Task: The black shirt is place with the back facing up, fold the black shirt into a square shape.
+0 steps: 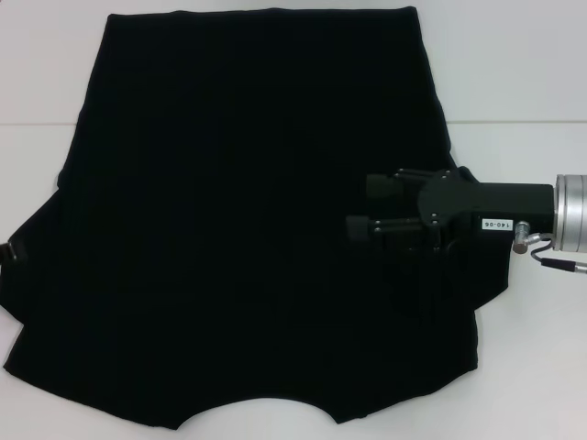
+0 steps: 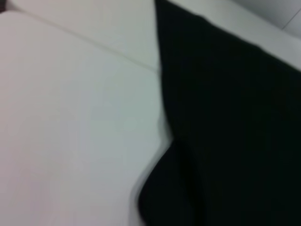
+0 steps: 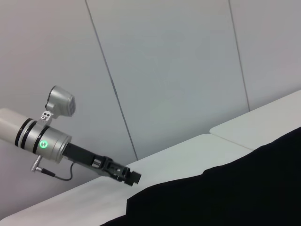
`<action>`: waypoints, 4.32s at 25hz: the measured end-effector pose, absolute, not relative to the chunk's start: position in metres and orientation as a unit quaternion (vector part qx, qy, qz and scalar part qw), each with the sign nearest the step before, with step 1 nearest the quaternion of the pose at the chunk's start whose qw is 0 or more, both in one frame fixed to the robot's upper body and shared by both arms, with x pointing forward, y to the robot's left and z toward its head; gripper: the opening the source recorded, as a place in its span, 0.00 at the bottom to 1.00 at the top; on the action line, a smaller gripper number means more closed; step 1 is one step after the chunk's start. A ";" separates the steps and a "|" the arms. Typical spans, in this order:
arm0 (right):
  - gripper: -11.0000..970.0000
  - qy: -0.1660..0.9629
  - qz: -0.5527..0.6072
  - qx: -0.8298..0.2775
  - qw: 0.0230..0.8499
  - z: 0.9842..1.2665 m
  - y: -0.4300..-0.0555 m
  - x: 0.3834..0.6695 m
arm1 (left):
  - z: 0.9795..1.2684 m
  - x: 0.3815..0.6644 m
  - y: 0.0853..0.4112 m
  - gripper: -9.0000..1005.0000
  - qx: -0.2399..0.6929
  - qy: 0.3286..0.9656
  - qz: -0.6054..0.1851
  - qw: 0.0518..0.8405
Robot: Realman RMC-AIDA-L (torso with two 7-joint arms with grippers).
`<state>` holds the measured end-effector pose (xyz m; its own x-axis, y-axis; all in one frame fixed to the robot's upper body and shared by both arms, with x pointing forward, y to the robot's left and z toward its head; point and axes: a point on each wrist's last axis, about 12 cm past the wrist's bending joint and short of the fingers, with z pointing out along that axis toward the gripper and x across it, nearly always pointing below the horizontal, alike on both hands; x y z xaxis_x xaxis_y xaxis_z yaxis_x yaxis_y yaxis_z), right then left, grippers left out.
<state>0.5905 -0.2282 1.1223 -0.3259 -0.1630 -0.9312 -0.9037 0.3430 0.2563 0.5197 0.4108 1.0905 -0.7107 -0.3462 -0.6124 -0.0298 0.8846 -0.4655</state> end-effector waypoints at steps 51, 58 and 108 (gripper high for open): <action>0.94 0.695 0.420 -0.374 0.449 1.125 -0.231 0.594 | 1.073 0.530 0.398 0.18 -0.075 0.921 -0.193 0.331; 0.94 0.694 0.421 -0.370 0.453 1.124 -0.232 0.593 | 1.074 0.532 0.398 0.01 -0.072 0.920 -0.194 0.334; 0.94 0.695 0.416 -0.359 0.463 1.123 -0.230 0.595 | 1.080 0.501 0.443 0.01 -0.153 0.895 -0.162 0.387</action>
